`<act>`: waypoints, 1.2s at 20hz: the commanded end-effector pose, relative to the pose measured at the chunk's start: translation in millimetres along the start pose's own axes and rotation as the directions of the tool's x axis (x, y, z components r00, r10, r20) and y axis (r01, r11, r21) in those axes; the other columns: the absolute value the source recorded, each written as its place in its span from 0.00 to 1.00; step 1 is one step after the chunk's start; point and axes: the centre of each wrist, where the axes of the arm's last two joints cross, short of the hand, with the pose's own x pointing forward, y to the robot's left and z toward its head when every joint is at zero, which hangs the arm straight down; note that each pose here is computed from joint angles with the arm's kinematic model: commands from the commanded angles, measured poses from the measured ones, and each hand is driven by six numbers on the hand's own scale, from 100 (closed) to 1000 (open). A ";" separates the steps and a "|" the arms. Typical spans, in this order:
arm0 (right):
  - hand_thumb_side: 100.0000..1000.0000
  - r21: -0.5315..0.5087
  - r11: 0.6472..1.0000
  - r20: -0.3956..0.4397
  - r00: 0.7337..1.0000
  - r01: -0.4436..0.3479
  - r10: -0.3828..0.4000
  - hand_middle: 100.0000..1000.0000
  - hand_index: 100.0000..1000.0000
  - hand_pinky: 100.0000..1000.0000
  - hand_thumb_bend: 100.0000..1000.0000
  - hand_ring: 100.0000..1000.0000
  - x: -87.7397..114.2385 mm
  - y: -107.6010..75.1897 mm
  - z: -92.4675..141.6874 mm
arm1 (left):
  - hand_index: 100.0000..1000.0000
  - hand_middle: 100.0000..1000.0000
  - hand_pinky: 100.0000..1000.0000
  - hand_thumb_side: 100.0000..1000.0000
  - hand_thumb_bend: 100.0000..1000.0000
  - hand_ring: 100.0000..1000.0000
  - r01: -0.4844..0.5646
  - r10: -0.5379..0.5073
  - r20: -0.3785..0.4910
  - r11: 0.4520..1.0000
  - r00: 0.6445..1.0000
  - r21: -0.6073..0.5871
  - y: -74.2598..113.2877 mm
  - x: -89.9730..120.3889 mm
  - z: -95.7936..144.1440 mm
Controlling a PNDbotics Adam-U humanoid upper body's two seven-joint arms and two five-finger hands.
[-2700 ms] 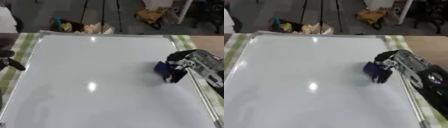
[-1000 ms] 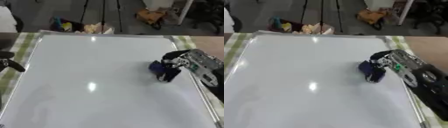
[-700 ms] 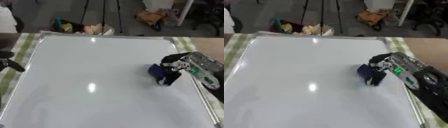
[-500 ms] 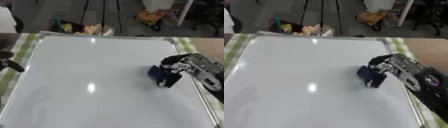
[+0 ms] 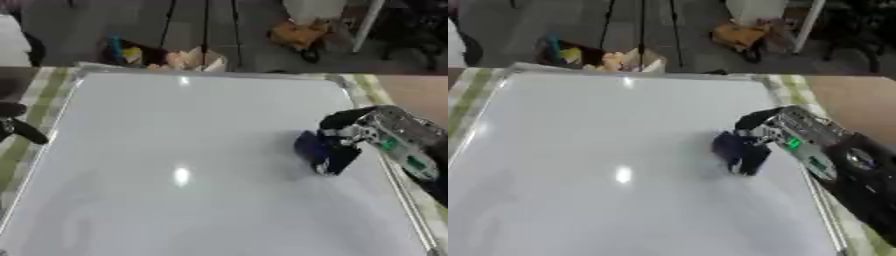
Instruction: Wipe the whiteboard clean with a brush.
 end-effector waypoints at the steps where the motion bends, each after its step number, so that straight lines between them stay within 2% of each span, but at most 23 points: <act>1: 0.53 0.028 1.000 -0.102 0.995 -0.002 0.005 0.30 0.22 0.68 0.00 0.68 -16.6 2.0 -7.9 | 0.59 0.69 0.35 0.91 0.00 0.81 0.001 -0.001 0.026 1.000 1.000 -0.007 0.7 5.3 -3.6; 5: 0.53 0.027 1.000 -0.144 0.990 0.003 0.001 0.29 0.22 0.68 0.00 0.67 -22.5 -4.4 -13.1 | 0.59 0.69 0.35 0.91 0.00 0.81 0.004 -0.004 0.025 1.000 1.000 -0.007 1.1 5.1 -3.3; 11: 0.53 0.009 0.997 -0.179 0.981 0.072 -0.069 0.29 0.21 0.67 0.00 0.66 -34.8 -13.1 -14.0 | 0.59 0.69 0.35 0.91 0.00 0.81 0.008 -0.008 0.024 1.000 1.000 -0.006 1.8 4.9 -3.1; 19: 0.54 -0.026 0.991 -0.152 0.980 0.128 -0.131 0.27 0.19 0.63 0.00 0.63 -38.0 -24.5 -8.1 | 0.59 0.69 0.35 0.91 0.00 0.81 0.010 -0.010 0.023 1.000 1.000 -0.007 1.8 4.9 -3.1; 24: 0.55 -0.033 0.993 -0.100 0.988 0.116 -0.118 0.25 0.18 0.63 0.00 0.61 -33.6 -33.7 -8.3 | 0.59 0.69 0.35 0.91 0.00 0.81 0.009 -0.009 0.024 1.000 1.000 -0.010 1.6 5.1 -3.4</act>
